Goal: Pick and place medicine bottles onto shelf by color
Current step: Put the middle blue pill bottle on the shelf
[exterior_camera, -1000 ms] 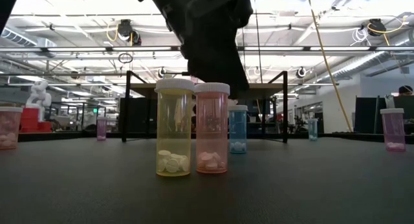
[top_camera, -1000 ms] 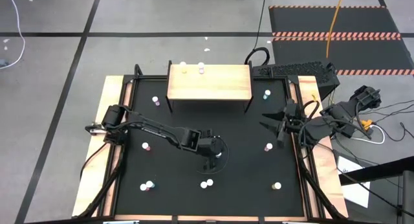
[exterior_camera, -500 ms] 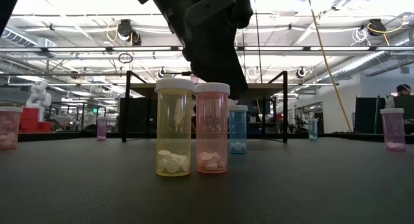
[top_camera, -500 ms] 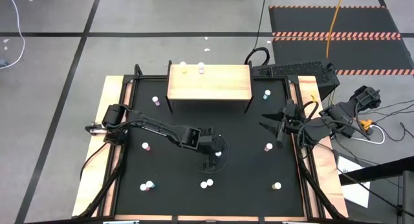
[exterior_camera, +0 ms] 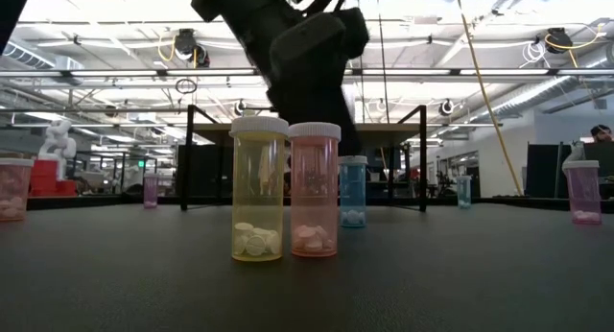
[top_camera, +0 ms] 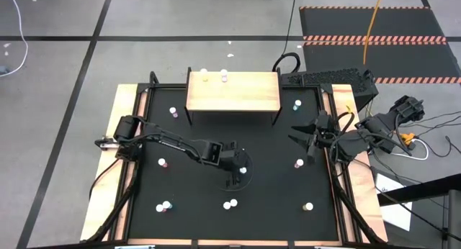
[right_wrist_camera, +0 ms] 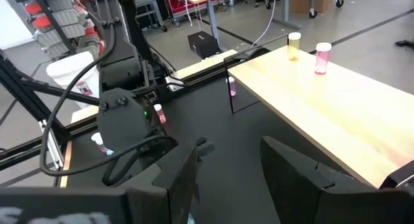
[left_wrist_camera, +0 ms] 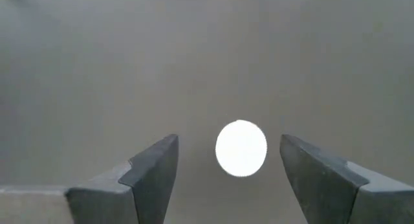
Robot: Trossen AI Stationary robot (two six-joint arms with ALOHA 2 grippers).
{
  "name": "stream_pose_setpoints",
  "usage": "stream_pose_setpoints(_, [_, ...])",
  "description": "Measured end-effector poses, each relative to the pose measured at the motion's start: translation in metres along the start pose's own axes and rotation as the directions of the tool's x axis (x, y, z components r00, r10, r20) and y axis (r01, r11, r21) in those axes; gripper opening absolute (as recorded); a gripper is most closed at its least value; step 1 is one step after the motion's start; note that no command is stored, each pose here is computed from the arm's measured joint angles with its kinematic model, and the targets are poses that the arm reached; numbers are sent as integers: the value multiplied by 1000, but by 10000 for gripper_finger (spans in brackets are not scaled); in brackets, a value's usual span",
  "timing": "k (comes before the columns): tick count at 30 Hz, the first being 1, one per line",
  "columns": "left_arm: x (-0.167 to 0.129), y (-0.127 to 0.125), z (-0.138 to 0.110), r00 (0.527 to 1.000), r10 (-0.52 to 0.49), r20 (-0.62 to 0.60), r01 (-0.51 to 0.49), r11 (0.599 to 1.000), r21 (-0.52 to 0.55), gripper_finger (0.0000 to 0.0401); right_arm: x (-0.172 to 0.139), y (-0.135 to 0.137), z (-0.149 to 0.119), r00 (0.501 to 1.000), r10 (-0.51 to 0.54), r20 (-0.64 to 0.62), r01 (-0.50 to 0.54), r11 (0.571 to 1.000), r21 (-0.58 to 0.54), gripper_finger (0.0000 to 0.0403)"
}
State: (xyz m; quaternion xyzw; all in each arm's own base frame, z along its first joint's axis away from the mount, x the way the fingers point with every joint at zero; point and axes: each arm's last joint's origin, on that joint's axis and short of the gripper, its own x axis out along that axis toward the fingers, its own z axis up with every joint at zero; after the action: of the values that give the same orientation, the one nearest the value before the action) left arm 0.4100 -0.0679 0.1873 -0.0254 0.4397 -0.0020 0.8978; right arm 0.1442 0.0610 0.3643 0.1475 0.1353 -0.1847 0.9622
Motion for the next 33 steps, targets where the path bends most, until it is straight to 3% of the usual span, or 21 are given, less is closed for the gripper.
stream_pose_setpoints(21, [8,5,-1,1000,-17,-2,17,1000,8,268,2,1,3,1000,1,20,-1,1000,26,164])
stream_pose_setpoints(33, [8,9,0,1000,-13,-4,13,1000,5,193,1,1,3,1000,5,25,-6,999,41,164])
